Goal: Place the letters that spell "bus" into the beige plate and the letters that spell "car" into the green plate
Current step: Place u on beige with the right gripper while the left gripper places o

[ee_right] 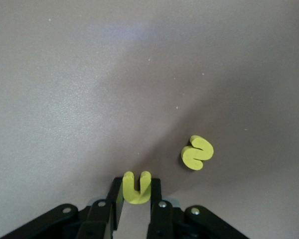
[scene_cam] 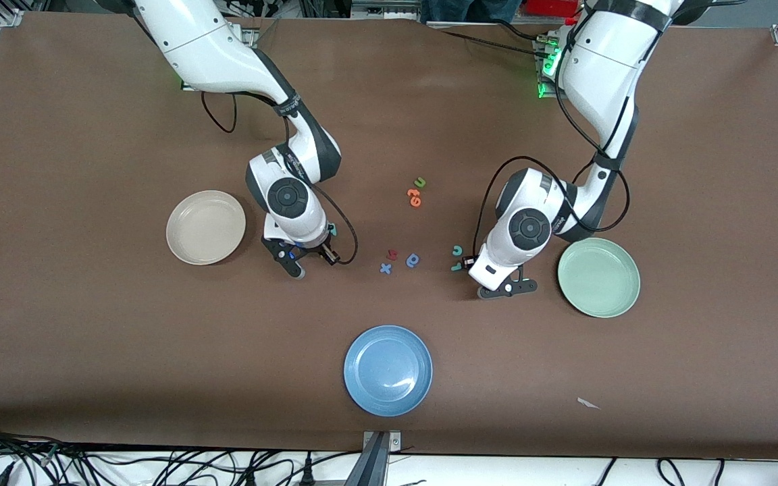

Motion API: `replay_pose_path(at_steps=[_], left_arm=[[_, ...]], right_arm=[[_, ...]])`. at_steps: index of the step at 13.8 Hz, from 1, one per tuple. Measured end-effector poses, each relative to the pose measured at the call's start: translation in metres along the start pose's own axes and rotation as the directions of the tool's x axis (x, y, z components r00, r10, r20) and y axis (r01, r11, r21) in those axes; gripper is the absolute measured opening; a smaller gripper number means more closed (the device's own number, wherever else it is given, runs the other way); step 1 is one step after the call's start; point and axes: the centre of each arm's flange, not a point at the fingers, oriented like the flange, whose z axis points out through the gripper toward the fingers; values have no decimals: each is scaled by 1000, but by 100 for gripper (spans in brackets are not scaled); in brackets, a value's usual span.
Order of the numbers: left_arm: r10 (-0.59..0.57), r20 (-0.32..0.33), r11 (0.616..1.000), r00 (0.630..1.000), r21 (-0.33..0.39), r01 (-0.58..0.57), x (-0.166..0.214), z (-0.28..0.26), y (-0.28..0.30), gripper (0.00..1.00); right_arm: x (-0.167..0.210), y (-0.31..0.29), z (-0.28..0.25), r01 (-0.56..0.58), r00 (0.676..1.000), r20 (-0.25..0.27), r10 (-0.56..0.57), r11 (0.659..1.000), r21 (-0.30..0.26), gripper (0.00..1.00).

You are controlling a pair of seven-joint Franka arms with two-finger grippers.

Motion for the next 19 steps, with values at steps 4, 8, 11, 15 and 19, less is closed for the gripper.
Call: replay_pose_path(at_steps=[4, 8, 11, 15, 19], left_arm=[[117, 16, 988, 993, 101, -118, 25, -23, -31, 27], [264, 97, 955, 960, 113, -275, 57, -55, -105, 27], [359, 139, 906, 923, 188, -380, 77, -60, -164, 27], [486, 202, 805, 850, 276, -526, 82, -50, -186, 38], [363, 140, 919, 921, 109, -379, 76, -53, -156, 76]], right_arm=[[15, -4, -30, 13, 1000, -20, -13, 1000, 13, 26], [78, 31, -76, 177, 984, -12, -180, 975, -136, 26], [123, 78, -75, 298, 954, 26, -299, 933, -200, 26], [179, 158, -66, 428, 904, 112, -413, 869, -250, 26], [193, 193, -48, 464, 885, 157, -437, 845, -264, 51]])
